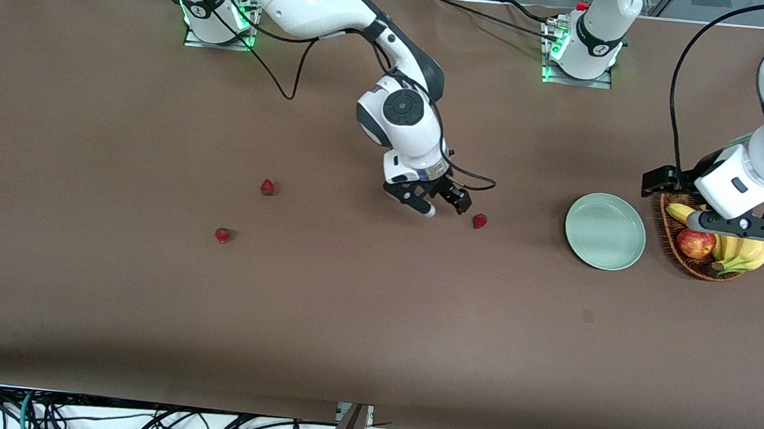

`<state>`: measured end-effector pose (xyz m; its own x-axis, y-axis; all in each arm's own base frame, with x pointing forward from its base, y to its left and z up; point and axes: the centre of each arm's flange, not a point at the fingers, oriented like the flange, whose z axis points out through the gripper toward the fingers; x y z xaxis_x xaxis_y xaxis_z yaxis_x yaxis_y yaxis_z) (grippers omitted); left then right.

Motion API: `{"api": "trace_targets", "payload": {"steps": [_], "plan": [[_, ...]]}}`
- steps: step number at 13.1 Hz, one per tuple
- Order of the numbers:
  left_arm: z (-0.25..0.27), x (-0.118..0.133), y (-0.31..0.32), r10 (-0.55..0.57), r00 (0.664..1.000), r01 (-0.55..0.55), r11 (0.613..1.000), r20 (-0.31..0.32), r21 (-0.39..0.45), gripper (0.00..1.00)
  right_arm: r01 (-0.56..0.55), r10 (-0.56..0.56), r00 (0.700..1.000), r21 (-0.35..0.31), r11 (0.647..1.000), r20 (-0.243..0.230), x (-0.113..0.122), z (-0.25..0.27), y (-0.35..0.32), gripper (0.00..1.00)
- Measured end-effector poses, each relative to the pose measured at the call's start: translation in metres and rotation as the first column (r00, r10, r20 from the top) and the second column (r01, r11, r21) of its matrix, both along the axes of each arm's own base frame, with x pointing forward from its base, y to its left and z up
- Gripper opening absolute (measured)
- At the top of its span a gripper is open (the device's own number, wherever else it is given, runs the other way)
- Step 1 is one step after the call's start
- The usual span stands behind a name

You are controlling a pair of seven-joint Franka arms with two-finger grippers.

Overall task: Collect all strawberries into plate
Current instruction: 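Carry the strawberry toward the plate and release it mid-table with the right gripper, then grasp the strawberry with the left gripper while the right gripper grasps another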

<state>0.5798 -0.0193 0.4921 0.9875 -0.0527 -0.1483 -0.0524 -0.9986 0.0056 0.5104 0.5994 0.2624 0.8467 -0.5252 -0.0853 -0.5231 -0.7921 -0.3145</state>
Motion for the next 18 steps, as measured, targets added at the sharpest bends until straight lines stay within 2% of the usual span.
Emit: {"api": "trace_targets", "payload": {"steps": [2, 4, 7, 11, 13, 16, 18], "plan": [[-0.023, -0.002, -0.003, -0.006, 1.0, 0.006, 1.0, -0.004, 0.0, 1.0, -0.091, 0.085, 0.994, -0.098, 0.991, -0.064, 0.02, 0.024, -0.035, 0.86], [-0.044, -0.006, -0.018, -0.023, 1.0, 0.023, 1.0, -0.005, -0.003, 1.0, -0.215, 0.192, 0.971, -0.174, 0.961, -0.141, 0.036, 0.041, -0.076, 0.86], [-0.081, -0.014, -0.067, 0.007, 1.0, -0.007, 1.0, 0.028, -0.013, 1.0, -0.345, 0.297, 0.931, -0.248, 0.906, -0.212, 0.054, 0.051, -0.149, 0.86], [-0.143, -0.03, -0.172, 0.109, 0.992, -0.107, 0.993, 0.064, -0.042, 1.0, -0.465, 0.385, 0.876, -0.298, 0.834, -0.29, 0.059, 0.032, -0.24, 0.86], [-0.179, -0.036, -0.218, 0.165, 0.983, -0.161, 0.985, 0.075, -0.054, 1.0, -0.493, 0.408, 0.861, -0.303, 0.815, -0.303, 0.057, 0.019, -0.274, 0.86], [-0.233, -0.045, -0.254, 0.207, 0.971, -0.208, 0.978, 0.12, -0.008, 1.0, -0.531, 0.466, 0.845, -0.307, 0.79, -0.261, 0.04, -0.015, -0.321, 0.86], [-0.264, -0.046, -0.26, 0.215, 0.969, -0.217, 0.976, 0.124, -0.005, 1.0, -0.536, 0.484, 0.844, -0.315, 0.783, -0.231, 0.024, -0.038, -0.343, 0.86]]}}
